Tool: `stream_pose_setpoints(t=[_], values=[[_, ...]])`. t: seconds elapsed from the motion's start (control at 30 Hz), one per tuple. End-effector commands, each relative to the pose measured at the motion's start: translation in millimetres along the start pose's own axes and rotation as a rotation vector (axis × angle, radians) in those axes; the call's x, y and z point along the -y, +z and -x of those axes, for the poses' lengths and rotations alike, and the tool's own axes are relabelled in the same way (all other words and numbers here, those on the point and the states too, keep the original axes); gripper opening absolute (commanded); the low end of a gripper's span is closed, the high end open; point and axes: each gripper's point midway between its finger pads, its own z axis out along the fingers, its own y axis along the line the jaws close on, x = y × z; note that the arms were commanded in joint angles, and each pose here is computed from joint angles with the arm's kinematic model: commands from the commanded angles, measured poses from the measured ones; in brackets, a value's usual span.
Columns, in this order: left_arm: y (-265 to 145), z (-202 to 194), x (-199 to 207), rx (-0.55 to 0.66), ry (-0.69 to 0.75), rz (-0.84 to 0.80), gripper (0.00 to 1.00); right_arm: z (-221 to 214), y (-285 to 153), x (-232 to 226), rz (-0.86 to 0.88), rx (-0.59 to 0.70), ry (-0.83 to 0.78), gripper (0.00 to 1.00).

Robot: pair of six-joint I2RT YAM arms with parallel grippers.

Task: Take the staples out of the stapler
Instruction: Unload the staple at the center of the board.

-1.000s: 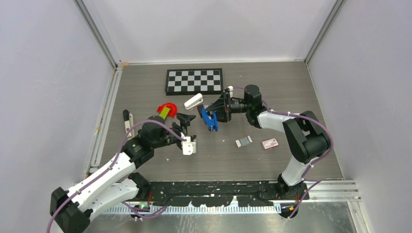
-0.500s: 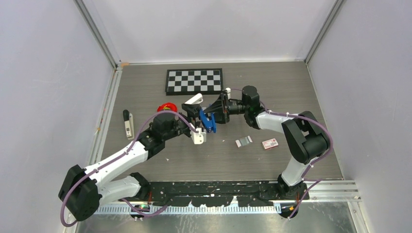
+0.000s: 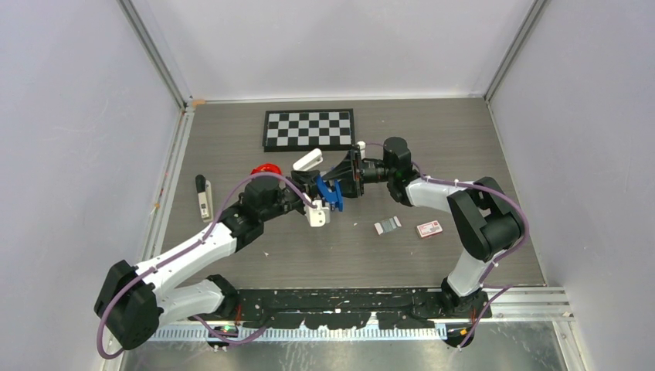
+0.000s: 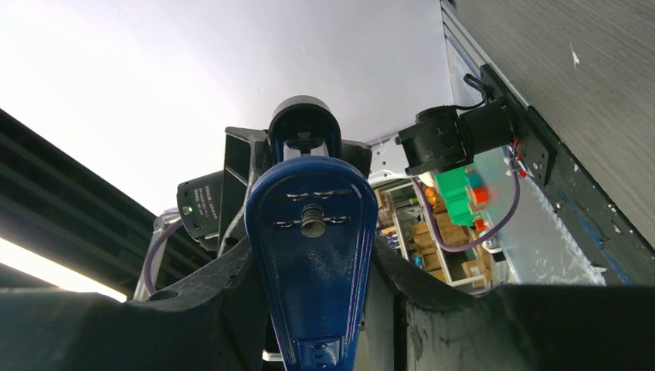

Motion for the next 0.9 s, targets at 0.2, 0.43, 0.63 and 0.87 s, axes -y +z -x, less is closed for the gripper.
stream_pose_setpoints(t=[0.2, 0.43, 0.63, 0.87], values=[[-3, 15, -27, 0.038, -0.007, 0.061, 0.07, -16, -1, -17, 0.027, -0.040, -0.051, 0.05], [-11, 23, -23, 0.062, -0.037, 0.036, 0.00, -13, 0, -8, -0.003, -0.041, -0.050, 0.74], [-20, 24, -17, 0.062, -0.057, 0.029, 0.00, -10, -3, -8, 0.001, -0.029, -0.056, 0.97], [-23, 26, -14, 0.068, -0.122, 0.034, 0.00, -1, -7, -1, -0.012, 0.003, -0.044, 0.98]])
